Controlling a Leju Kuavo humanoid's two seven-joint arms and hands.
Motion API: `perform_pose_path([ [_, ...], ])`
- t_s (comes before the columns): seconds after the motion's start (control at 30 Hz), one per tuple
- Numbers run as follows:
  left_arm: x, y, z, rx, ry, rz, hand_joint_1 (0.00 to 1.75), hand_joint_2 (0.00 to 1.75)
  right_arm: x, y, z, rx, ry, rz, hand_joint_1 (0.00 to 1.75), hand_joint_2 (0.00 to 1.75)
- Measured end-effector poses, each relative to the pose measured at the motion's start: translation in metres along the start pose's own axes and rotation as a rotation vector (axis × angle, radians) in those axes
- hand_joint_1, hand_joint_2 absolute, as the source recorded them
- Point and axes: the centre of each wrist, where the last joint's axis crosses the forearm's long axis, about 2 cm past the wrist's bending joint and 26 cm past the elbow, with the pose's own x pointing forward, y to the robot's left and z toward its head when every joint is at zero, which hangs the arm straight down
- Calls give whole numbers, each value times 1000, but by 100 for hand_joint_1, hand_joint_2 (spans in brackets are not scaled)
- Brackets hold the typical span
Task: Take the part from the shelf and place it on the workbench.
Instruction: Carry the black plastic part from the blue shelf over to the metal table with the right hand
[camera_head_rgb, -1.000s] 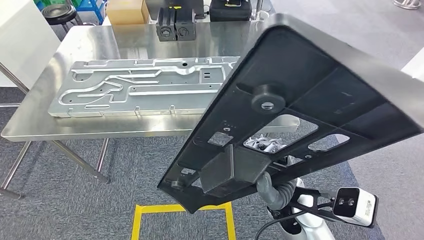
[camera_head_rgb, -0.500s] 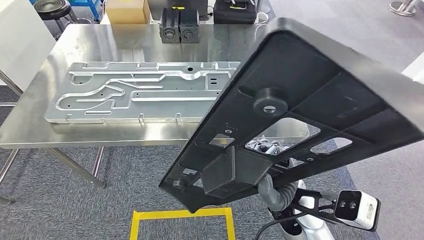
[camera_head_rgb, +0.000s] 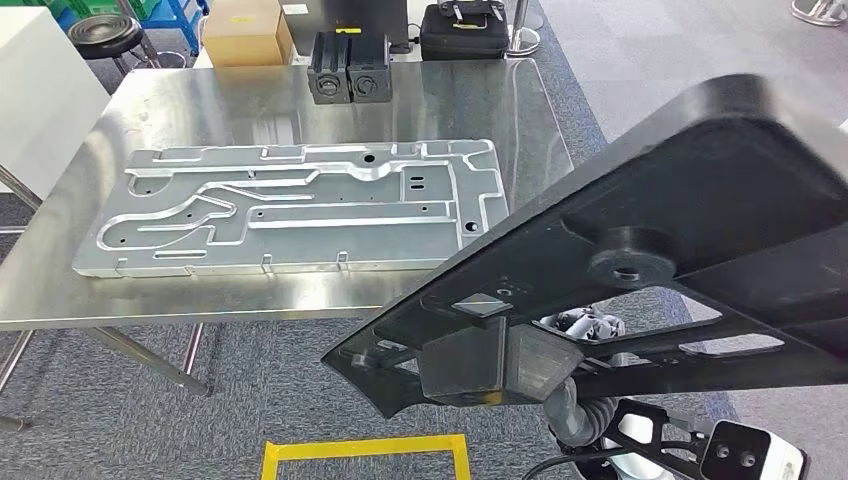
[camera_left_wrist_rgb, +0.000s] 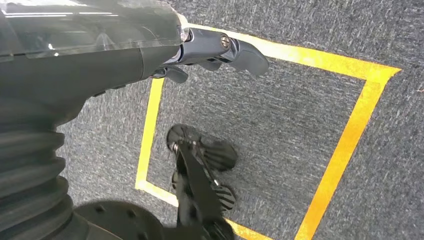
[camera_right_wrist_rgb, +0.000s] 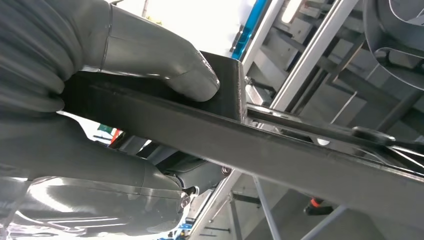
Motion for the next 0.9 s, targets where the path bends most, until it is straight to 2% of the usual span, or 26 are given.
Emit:
perform_pose_path([
  [0.43, -3, 1, 1, 3, 0, -4, 0, 175, 20, 2, -5, 4, -32, 115, 175, 175],
  [0.9, -3, -4, 2, -5, -3, 0, 0, 175, 17, -30, -9, -52, 40, 263, 175, 175],
])
